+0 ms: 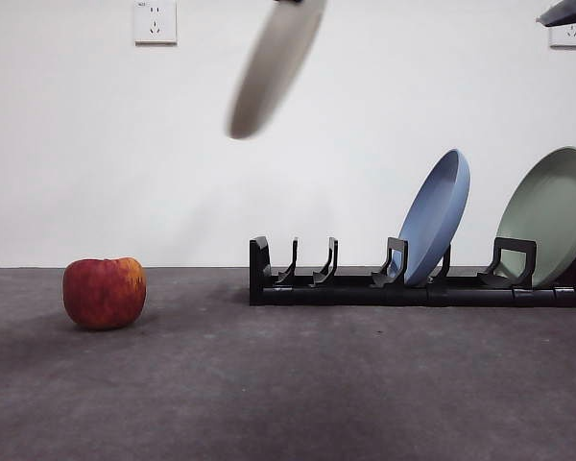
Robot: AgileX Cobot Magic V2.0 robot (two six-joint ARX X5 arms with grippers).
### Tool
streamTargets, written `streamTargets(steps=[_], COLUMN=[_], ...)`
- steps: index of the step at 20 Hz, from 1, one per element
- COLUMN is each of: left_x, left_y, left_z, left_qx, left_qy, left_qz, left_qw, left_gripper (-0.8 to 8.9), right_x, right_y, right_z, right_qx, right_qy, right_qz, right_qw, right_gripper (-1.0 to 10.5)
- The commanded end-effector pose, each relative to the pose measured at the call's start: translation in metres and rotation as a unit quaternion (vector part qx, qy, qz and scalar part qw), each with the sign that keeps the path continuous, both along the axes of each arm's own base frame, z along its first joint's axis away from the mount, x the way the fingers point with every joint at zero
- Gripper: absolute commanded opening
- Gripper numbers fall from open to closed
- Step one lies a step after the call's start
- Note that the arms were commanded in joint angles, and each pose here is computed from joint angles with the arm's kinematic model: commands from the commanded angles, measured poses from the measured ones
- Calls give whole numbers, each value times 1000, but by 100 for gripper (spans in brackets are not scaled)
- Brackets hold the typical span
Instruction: Take the yellow plate from the plate rack,put the plate on the table,take the apple from the table,put the apple in the plate
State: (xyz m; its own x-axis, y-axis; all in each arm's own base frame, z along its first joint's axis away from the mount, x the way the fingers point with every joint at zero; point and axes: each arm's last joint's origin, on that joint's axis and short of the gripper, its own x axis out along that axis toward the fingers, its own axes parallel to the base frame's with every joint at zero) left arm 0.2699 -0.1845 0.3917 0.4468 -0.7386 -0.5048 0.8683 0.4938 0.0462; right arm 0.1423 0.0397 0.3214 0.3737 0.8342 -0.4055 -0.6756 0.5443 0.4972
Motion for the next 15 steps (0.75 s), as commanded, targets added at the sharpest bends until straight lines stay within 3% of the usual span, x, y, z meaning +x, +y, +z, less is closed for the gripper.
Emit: streamTargets(steps=[1, 6, 13, 15], left_x=[-18, -48, -69, -73], left_y=[-5, -26, -72, -88], left_z=[-11, -32, -66, -84], left_qx=[104, 234, 327, 365], left_qy=[-3, 33, 42, 46], left_qz=[-28, -62, -107, -116], left_qw=[994, 970, 938, 923], left_gripper=[-7, -6, -6, -6], right_x=[-1, -1, -2, -3], right_y=[0, 0, 1, 1], right_z=[2, 2, 3, 3], right_qx=[1, 4, 17, 22], right_qy=[-8, -9, -6, -3], right_qz=[6, 8, 24, 30], right_qw=[1000, 1000, 1000, 999], right_gripper=[537, 537, 537, 537])
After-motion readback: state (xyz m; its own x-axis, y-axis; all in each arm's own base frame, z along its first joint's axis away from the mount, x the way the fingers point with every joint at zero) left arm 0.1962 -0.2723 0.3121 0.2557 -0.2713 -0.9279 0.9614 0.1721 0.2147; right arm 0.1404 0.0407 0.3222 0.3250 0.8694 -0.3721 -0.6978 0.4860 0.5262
